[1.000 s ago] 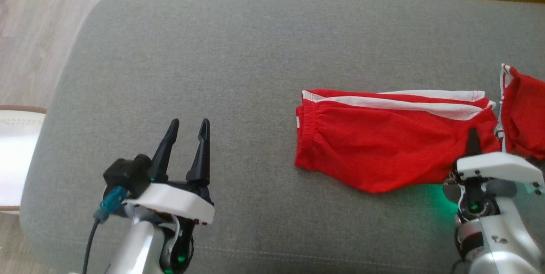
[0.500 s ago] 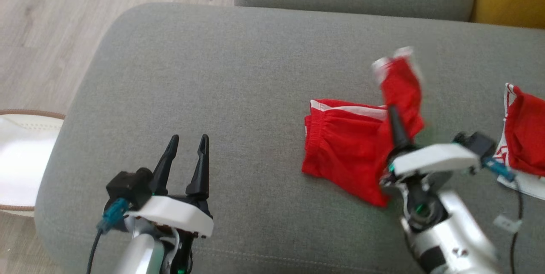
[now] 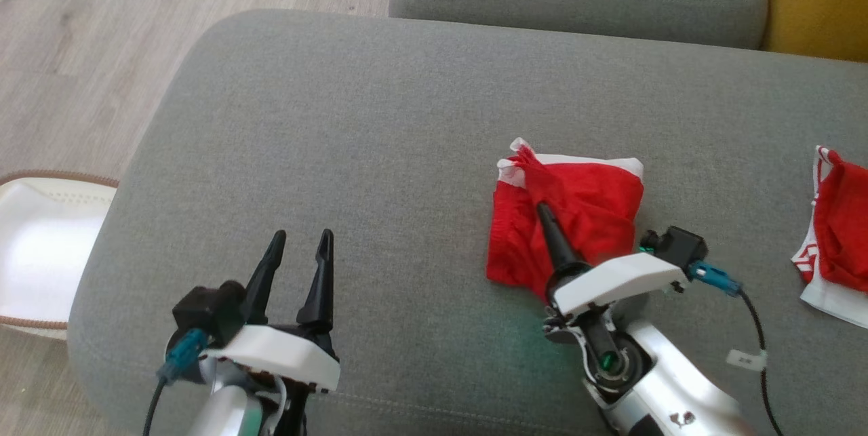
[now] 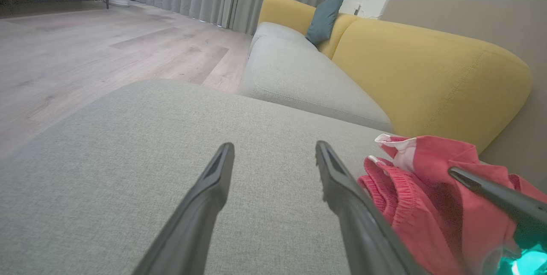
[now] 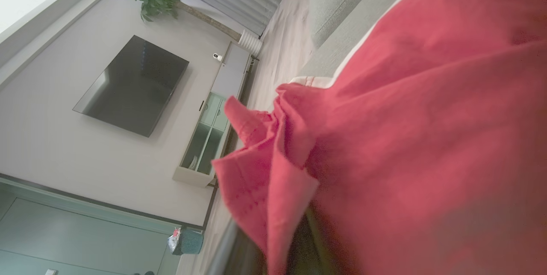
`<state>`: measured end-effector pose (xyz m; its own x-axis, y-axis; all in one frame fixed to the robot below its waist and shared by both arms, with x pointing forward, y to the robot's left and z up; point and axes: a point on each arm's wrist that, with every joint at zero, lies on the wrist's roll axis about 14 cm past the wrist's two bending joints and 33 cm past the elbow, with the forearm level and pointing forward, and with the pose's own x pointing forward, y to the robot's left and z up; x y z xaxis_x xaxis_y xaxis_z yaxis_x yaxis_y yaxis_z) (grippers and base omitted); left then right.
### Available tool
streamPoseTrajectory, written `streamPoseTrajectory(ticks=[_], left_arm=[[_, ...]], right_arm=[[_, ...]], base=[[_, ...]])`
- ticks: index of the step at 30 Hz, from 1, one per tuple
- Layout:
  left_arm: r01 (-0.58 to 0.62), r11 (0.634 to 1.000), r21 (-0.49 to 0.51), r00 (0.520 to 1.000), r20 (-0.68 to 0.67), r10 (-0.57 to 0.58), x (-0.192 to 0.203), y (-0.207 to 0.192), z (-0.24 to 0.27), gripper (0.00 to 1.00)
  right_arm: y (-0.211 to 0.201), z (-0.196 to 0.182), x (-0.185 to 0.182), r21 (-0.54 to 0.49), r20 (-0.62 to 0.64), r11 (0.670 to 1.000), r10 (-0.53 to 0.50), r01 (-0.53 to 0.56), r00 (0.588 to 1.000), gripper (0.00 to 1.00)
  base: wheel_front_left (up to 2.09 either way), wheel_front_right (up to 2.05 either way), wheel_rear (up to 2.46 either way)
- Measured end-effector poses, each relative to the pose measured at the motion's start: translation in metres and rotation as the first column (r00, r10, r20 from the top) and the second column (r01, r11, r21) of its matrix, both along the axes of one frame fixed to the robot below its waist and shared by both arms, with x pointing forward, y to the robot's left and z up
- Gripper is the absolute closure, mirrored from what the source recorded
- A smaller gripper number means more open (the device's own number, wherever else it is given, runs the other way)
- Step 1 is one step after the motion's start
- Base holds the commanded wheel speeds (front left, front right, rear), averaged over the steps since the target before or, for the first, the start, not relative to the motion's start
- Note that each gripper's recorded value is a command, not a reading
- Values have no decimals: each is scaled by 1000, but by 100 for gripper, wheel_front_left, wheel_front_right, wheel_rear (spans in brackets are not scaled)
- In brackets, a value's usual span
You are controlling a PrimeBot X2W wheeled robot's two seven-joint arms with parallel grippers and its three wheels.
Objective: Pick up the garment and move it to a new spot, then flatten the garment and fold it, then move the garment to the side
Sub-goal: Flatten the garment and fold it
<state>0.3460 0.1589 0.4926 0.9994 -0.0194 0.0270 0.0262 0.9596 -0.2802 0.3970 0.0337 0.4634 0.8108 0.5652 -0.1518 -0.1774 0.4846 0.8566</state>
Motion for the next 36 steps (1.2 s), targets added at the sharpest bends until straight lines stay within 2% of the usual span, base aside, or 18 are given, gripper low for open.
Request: streamPoseTrajectory(ticks=[5, 6, 7, 15, 20, 24, 28, 32, 36], left_arm=[[-4, 1000, -1, 1000, -7, 4, 0, 1, -2, 0], [-5, 1000, 0, 1000, -8, 5, 0, 1, -3, 0], [-5, 1000, 0, 1000, -9, 5, 0, 1, -3, 0], [-8, 1000, -3, 1000, -16, 8, 0, 2, -5, 0], [-12, 1000, -6, 1000, -20, 12, -1, 3, -6, 0], [-17, 1000, -7, 1000, -20, 17, -1, 4, -6, 0], [-18, 1000, -6, 1000, -21, 17, 0, 3, -6, 0], [-9, 1000, -7, 1000, -15, 9, 1, 1, -4, 0], [-1, 1000, -9, 1000, 0, 1, 5, -2, 1, 0]], right_arm=[[15, -3, -8, -9, -8, 999, 54, -54, 999, 100], [18, -6, -10, -22, -9, 997, 70, -71, 997, 6], [21, -8, -13, -32, -10, 996, 85, -85, 996, 0], [45, -19, -29, -168, 25, 959, 237, -230, 971, 0], [46, -46, -45, -261, -43, 911, 320, -319, 947, 0], [42, -59, -50, -296, -84, 890, 338, -347, 938, 0], [43, -55, -45, -306, -69, 888, 340, -345, 938, 0], [41, -39, -32, -313, 2, 903, 311, -295, 950, 0], [32, -23, -16, -360, 97, 904, 284, -233, 954, 0]], base=[[0, 0, 0], [0, 0, 0], [0, 0, 0], [0, 0, 0], [0, 0, 0], [0, 0, 0], [0, 0, 0], [0, 0, 0], [0, 0, 0]])
